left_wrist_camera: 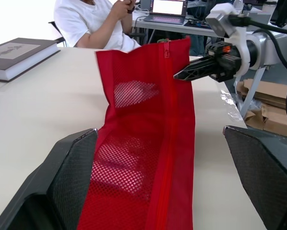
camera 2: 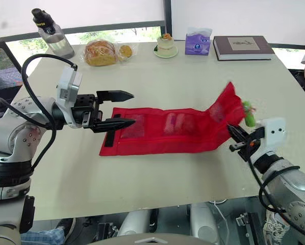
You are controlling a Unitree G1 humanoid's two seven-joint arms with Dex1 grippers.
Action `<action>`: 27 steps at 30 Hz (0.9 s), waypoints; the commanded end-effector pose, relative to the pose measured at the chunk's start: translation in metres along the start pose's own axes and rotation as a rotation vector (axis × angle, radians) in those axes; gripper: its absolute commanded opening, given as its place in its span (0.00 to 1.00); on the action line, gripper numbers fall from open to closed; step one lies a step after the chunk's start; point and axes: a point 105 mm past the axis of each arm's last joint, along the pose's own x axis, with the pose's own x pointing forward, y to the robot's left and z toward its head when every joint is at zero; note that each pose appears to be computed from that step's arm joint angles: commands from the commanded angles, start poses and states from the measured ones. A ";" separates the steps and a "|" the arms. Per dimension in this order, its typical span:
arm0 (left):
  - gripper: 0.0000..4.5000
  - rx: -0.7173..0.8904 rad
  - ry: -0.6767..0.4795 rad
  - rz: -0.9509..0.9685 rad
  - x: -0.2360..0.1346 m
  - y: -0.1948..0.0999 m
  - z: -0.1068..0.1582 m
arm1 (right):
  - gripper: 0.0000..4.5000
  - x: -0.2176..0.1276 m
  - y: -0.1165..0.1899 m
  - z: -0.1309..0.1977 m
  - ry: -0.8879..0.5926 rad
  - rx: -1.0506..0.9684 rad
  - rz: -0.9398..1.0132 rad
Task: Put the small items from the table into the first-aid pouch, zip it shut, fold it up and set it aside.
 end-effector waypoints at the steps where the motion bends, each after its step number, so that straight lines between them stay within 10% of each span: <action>1: 1.00 0.047 -0.004 0.030 -0.008 0.005 0.008 | 0.02 0.012 0.028 0.012 -0.009 -0.205 0.145; 13: 1.00 0.043 -0.005 0.044 -0.011 0.007 0.007 | 0.02 0.074 0.073 -0.037 0.169 -0.925 0.602; 27: 1.00 0.026 -0.009 0.064 -0.012 0.005 0.003 | 0.02 0.091 0.064 -0.040 0.171 -1.156 0.668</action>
